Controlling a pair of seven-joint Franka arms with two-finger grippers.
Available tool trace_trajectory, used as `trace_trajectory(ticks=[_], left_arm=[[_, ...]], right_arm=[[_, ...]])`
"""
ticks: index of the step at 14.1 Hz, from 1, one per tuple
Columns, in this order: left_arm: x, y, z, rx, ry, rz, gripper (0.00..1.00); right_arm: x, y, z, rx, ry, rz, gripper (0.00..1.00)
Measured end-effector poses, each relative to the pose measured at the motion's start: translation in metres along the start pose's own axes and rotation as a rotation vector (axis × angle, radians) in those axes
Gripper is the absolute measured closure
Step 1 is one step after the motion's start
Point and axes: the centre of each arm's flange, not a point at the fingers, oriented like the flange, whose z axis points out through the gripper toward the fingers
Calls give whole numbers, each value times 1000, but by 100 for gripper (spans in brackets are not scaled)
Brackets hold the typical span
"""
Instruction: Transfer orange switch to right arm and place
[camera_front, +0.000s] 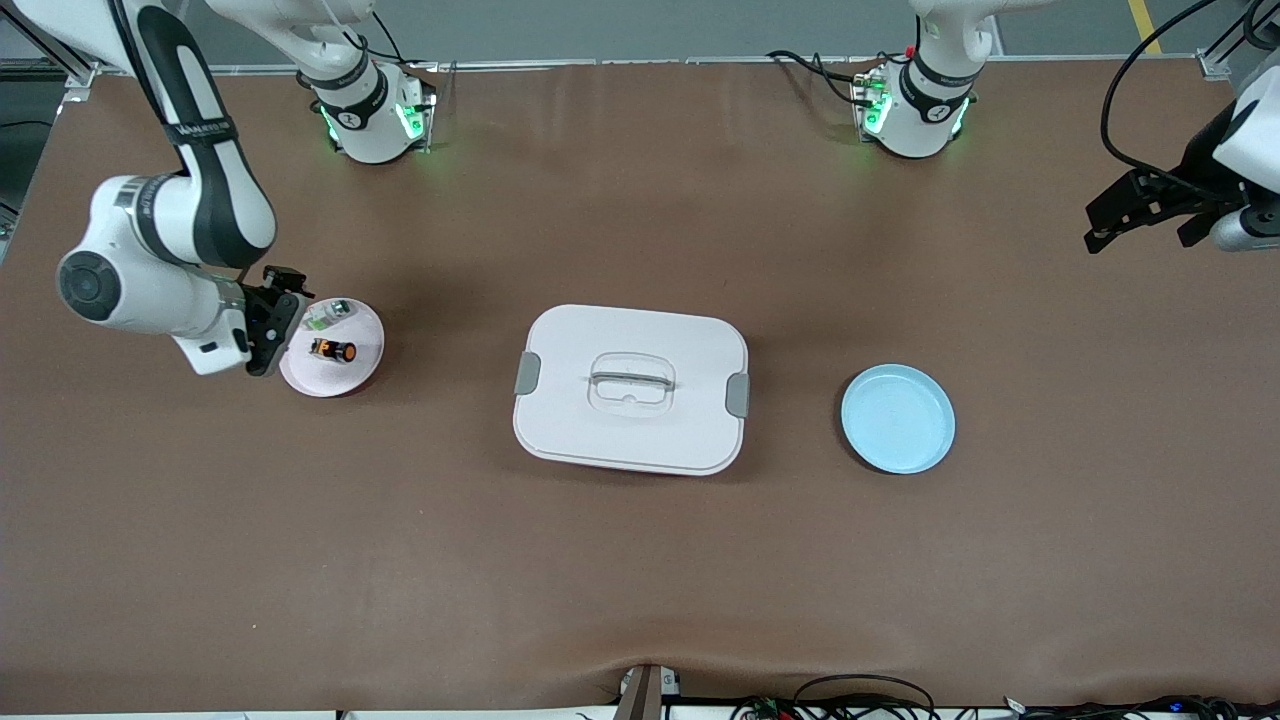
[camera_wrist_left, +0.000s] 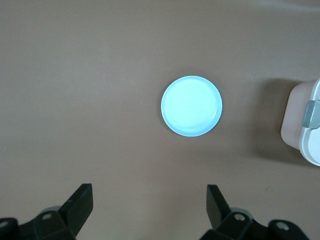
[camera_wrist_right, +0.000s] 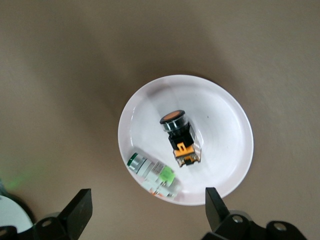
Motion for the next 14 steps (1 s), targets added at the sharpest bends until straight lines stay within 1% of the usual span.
trace_trajectory(ticks=[2,3,6,8,10,14], left_arm=[[0,9,2,0,-3,16,0],[0,12,2,0,-4,21,0],[-1,16,3,1,-5,24,0],[0,16,3,1,-5,2,0],[0,14,3,1,-5,-15,0],[0,12,2,1,-3,-20,0]], right_arm=[[-1,-6,-26,-5,6,204,0],[-1,-9,-39,-17,17,310,0],[-2,-20,-72,-51,65,608,0],[-2,-29,-90,-70,99,751,0],[-4,-37,-120,-101,154,820,0],[-32,-69,-223,-146,240,844,0]])
